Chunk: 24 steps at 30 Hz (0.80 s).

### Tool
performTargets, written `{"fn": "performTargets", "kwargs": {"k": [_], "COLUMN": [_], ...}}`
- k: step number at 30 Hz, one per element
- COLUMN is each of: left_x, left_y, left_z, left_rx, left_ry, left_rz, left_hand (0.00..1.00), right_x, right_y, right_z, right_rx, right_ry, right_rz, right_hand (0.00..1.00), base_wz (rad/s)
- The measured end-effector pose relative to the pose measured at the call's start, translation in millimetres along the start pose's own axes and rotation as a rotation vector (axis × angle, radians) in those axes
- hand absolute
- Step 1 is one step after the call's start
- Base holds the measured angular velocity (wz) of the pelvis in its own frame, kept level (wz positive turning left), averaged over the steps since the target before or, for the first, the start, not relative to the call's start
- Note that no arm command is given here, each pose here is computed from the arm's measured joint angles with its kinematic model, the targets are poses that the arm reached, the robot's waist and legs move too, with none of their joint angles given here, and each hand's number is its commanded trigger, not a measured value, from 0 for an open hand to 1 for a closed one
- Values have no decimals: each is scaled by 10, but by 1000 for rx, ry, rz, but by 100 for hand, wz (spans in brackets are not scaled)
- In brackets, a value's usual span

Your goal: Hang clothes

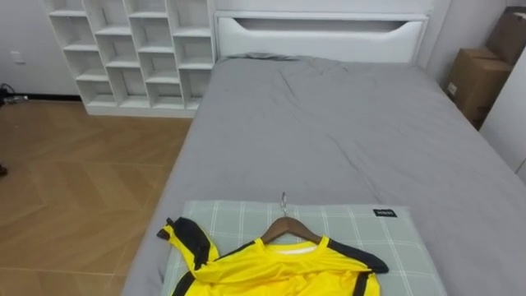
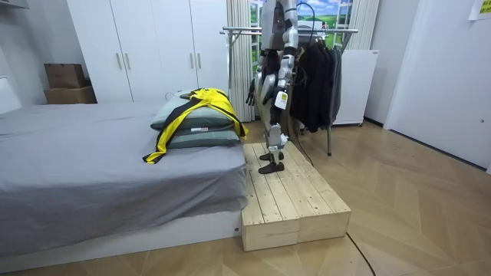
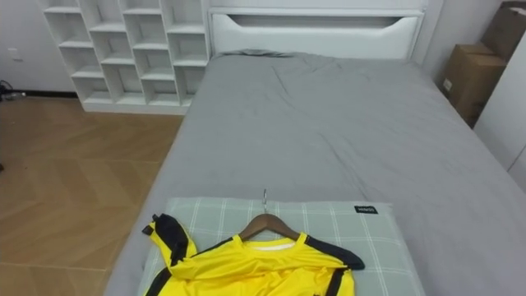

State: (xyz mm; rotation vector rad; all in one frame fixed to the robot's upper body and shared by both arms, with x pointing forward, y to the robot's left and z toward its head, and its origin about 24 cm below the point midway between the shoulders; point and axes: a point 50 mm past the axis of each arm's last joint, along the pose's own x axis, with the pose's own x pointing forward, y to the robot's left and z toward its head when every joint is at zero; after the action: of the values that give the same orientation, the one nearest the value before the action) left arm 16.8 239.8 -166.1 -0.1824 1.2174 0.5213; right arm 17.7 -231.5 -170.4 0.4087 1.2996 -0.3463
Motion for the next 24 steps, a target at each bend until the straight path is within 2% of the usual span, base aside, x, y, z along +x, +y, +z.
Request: {"fn": "performTargets", "kwargs": {"k": [5,9,13,20,24], "left_x": [-41,-47,-55,-146,-202], "left_y": [255,312,309,306,257], "left_z": [-47,208,441,816,979], "left_rx": [45,97,193,243,361], "left_ry": [1,-113,-224,-423,-537], "left_rz": [222,363,467,605,660], "left_hand": [0,0,0,0,0], "right_x": [-12,-13,-24,-39,-40], "right_y": [-50,-57,-90,-140,-145], "right_z": [43,39,33,41,66], "right_rx": [10,12,10,30,10], "right_ry": [-21,-19,-21,-31,-38], "right_rz": [-18,-22,-30,-51,-51], "right_hand": [0,0,0,0,0], "base_wz": [4,15,0,0,0]}}
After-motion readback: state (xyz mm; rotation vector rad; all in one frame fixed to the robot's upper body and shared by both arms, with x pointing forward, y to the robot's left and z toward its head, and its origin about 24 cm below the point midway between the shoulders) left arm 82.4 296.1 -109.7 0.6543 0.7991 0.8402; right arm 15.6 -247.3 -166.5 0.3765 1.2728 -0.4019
